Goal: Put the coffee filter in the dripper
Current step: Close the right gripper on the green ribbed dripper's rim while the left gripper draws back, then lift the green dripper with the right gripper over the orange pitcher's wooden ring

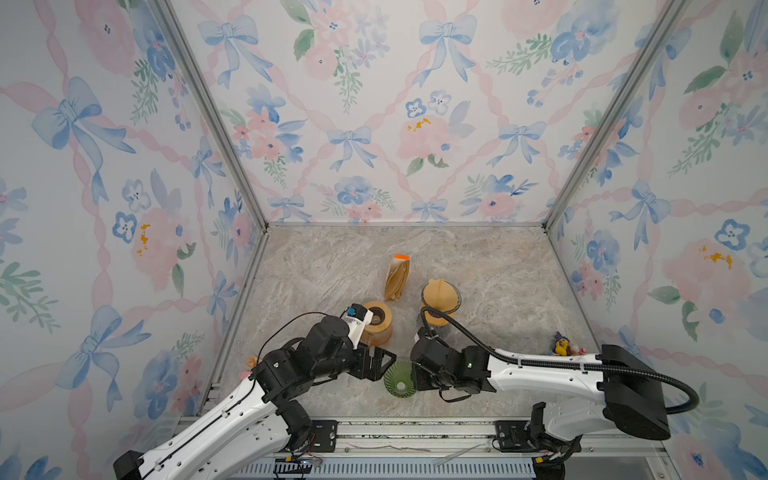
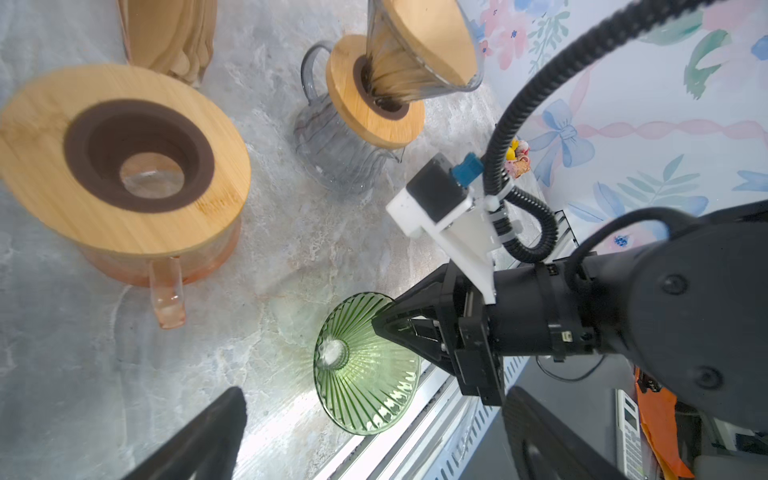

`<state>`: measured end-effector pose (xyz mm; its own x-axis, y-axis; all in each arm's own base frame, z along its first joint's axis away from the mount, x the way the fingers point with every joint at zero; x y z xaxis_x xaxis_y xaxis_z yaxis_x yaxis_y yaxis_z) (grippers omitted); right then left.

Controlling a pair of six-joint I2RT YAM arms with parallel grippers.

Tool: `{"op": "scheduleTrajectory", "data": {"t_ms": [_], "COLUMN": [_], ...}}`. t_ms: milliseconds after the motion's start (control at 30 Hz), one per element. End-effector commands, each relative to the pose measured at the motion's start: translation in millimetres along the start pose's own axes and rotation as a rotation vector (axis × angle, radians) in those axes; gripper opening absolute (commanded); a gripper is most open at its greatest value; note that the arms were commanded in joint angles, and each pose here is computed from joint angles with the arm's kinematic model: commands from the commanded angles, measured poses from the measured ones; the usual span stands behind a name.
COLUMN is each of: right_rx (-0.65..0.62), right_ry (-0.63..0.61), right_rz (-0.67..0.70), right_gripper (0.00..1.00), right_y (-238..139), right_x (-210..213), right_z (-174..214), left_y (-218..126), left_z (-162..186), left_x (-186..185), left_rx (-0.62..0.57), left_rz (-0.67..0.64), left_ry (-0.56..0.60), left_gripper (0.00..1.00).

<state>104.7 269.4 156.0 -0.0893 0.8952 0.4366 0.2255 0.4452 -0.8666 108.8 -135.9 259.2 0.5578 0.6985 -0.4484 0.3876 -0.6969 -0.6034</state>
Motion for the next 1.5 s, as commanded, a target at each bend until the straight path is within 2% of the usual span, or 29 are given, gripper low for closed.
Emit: {"op": "scheduleTrajectory", "data": {"t_ms": [0,500,1100,1467], "right_rx": [-0.017,-0.068,-0.132,-0.131], "right_ry": [-0.010,-0.049,-0.074,-0.085], "right_rz": [-0.021,-0.059,-0.112,-0.136], "right_gripper": [0.13,0.08,0.08,0.08], "right_y": [-5.1,-42.6,-102.5,-93.9], "right_x": [9.3,23.5,52.2,79.9], "right_z": [-1.2,-22.1,-108.3,-154.4], "left_y": [-15.6,-39.2,-57.4,-59.0], "left_z": [-5.2,-9.2,-8.1,-9.3], "left_x": [-0.7,9.8,12.1,19.0], "left_rx": [-0.005,-0.112,-0.242,-0.281], "left_rz": [-0.042,-0.106,-0.083,-0.121], "left_ry": [0.042,0.069,0.069,0.027], "left_gripper": [0.98,0.98,0.98,0.98]}}
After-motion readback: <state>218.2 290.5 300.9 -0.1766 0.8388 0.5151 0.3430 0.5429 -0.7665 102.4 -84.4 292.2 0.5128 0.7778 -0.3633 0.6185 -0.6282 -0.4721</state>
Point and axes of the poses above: each gripper's point midway between its finger pads, its own y axis out along the fingers, its own x axis along the line the jaws close on, z = x × y, the point moved 10 cm from there along -y, back along the fingers, and after that the axes turned 7 degrees about y, right-handed, at the moved point
